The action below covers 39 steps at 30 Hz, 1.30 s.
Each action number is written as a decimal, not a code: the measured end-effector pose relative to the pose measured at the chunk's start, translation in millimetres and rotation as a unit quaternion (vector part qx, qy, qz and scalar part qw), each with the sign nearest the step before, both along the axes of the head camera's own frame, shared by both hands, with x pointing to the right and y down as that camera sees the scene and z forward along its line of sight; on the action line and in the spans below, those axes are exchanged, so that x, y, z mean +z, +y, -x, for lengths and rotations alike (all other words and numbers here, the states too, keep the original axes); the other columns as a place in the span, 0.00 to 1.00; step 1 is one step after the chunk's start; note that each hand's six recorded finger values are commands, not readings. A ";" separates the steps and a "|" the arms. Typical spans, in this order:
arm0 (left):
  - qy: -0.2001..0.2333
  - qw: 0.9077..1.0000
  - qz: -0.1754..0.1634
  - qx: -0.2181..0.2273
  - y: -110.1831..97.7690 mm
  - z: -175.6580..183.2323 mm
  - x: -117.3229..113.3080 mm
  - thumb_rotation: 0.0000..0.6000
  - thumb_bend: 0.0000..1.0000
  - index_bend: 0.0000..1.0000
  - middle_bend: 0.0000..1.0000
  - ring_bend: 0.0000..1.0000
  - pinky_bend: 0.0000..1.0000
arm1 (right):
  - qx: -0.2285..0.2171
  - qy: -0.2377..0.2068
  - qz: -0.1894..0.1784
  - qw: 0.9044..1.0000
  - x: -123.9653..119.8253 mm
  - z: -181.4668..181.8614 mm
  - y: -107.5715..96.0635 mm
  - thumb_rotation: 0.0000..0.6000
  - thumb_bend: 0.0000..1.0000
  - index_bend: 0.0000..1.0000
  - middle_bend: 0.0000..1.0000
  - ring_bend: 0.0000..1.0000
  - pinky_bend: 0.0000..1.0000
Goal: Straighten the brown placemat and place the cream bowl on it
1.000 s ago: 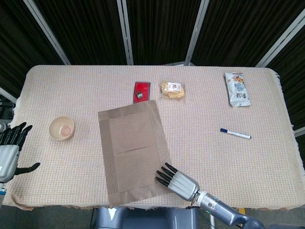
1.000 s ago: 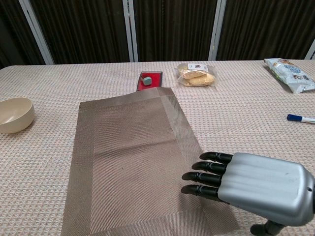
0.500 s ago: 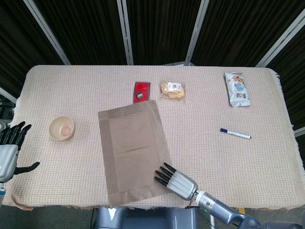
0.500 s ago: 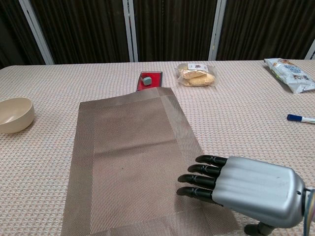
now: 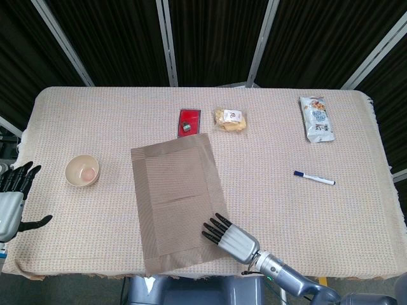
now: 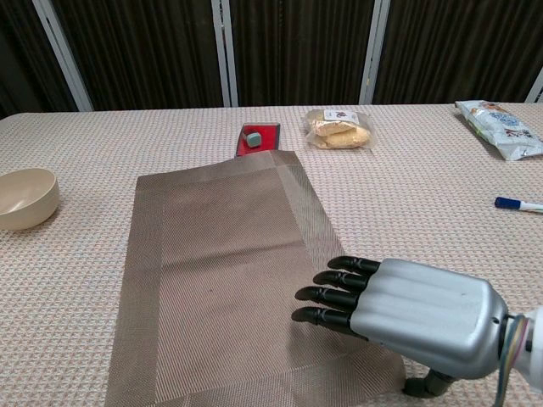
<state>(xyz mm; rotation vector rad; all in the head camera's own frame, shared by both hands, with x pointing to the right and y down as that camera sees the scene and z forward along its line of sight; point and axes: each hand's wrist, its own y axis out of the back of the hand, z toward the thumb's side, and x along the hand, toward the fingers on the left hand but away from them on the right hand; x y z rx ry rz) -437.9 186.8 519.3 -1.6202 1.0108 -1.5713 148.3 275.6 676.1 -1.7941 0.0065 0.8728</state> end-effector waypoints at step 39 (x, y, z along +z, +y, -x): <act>-0.002 1.000 0.006 0.000 0.5 0.9 2.9 1.00 0.00 0.00 0.00 0.00 0.00 | -0.006 -0.029 -0.029 0.999 -17.5 -27.6 -4.1 1.00 0.45 0.75 0.07 0.00 0.00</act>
